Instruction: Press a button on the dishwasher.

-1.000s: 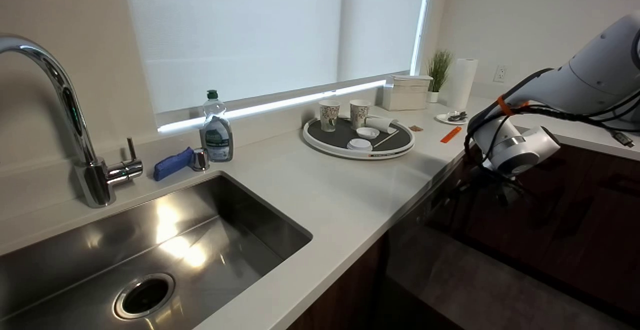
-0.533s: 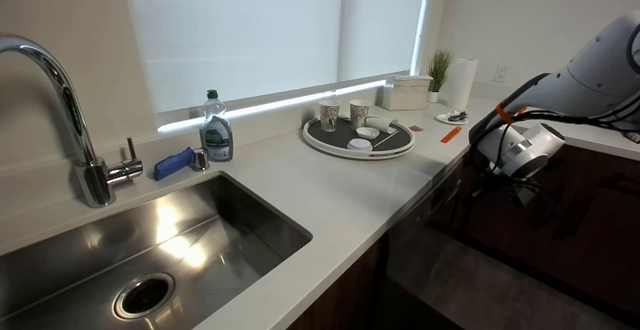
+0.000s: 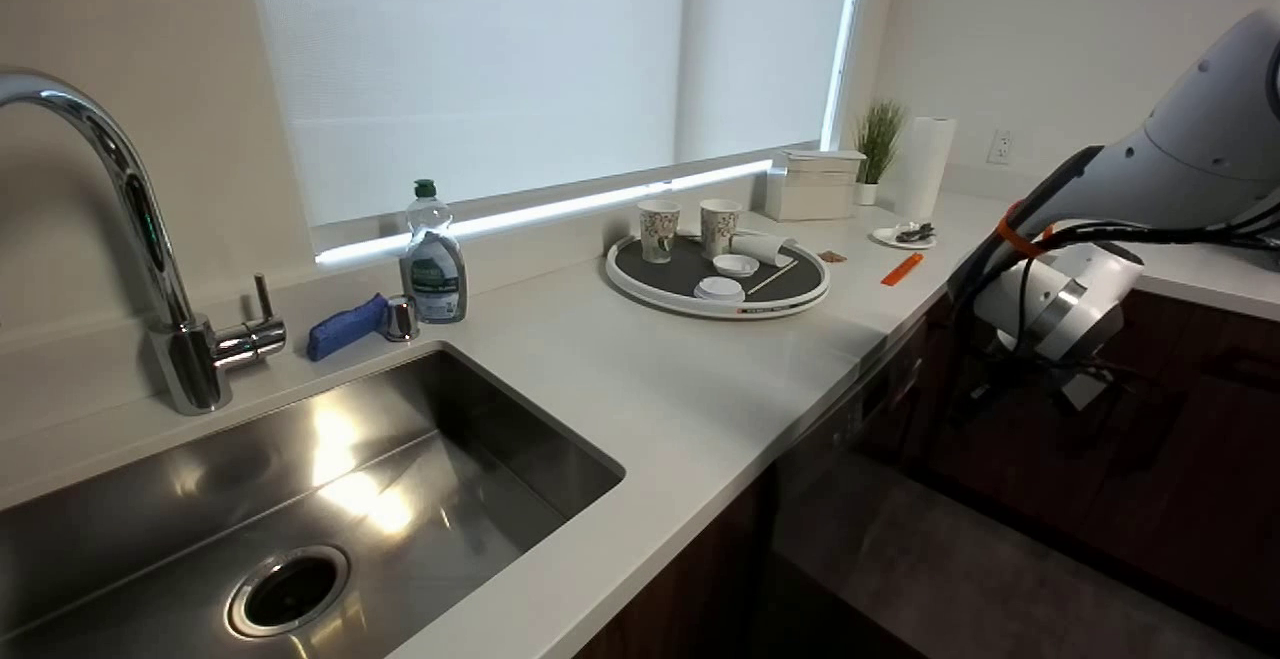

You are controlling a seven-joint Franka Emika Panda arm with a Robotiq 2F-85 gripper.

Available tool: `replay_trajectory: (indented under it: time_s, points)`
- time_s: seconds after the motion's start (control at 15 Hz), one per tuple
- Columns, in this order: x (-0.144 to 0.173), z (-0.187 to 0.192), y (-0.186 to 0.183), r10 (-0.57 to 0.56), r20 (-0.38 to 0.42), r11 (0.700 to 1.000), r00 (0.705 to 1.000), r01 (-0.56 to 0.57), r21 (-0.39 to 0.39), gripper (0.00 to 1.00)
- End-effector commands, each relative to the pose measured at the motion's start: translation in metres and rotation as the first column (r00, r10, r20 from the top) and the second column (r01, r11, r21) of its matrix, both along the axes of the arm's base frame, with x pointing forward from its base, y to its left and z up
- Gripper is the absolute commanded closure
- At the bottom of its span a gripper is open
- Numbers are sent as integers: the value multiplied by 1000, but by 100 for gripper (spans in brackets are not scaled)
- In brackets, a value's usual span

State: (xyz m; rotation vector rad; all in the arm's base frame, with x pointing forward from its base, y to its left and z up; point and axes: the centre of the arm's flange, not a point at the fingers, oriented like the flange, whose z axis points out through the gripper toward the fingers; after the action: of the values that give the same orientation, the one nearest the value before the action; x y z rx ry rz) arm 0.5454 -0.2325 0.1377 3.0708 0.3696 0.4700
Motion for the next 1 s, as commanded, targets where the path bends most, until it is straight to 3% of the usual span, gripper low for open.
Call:
replay_trajectory:
  time_s: [0.0, 0.2, 0.93]
  points:
    - [-18, 24, 13, -2, -64, 1000, 998, 2, 0, 23]
    - [-27, 33, 20, 10, -93, 1000, 996, -11, -10, 1]
    - [-53, 84, 35, 30, -94, 999, 995, -32, -23, 0]
